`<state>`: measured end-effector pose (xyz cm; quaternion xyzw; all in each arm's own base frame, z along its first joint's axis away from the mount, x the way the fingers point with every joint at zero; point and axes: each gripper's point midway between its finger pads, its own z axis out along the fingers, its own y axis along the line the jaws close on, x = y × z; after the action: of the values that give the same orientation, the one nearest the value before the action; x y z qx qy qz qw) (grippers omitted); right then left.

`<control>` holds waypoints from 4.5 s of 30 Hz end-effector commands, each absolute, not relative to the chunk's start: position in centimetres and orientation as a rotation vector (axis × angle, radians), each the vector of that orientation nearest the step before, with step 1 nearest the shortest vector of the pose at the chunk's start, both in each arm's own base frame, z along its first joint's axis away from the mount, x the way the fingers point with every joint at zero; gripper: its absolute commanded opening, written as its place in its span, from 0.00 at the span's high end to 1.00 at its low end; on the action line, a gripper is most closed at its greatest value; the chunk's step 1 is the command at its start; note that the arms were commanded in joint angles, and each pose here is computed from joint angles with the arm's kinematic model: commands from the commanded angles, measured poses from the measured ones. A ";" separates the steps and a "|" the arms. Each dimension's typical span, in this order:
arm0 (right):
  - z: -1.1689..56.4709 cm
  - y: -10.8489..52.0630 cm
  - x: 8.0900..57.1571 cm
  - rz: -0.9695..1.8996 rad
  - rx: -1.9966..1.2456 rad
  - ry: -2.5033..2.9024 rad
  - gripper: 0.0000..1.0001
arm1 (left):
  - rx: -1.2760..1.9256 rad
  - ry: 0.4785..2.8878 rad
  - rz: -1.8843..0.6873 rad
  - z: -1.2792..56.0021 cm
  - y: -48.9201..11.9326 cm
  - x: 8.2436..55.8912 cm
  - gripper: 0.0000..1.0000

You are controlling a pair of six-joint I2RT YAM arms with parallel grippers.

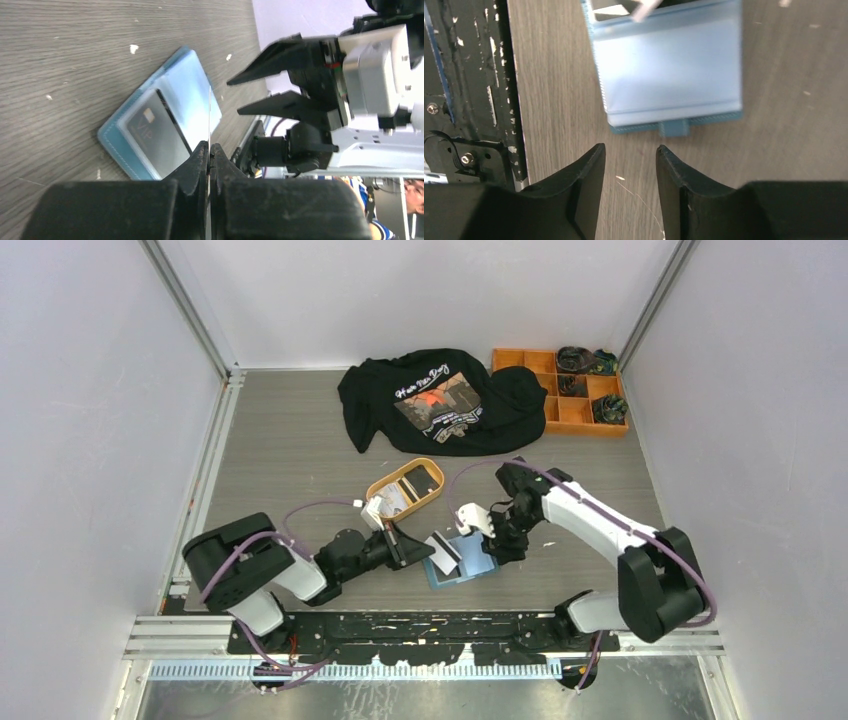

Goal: Put the credit cards into the card holder
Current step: Insert the credit card into the card holder.

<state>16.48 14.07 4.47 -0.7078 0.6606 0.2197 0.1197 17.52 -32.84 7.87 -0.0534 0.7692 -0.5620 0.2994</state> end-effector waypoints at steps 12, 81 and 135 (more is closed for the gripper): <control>8.4 16.0 14.5 0.648 -2.208 1.542 0.01 | 0.088 2.022 -1.624 10.6 -33.8 15.9 1.00; 2.7 15.3 17.1 0.497 -2.120 1.937 0.39 | -0.189 2.286 -1.480 3.7 -35.1 17.0 1.00; 1.0 17.4 17.5 0.385 -2.161 1.901 0.54 | -0.366 2.505 -1.388 1.5 -32.9 14.6 1.00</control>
<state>17.04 16.37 1.31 -0.7366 0.6556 0.1287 0.1053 15.39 -33.98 2.95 -0.1194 0.8449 -0.5037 0.1352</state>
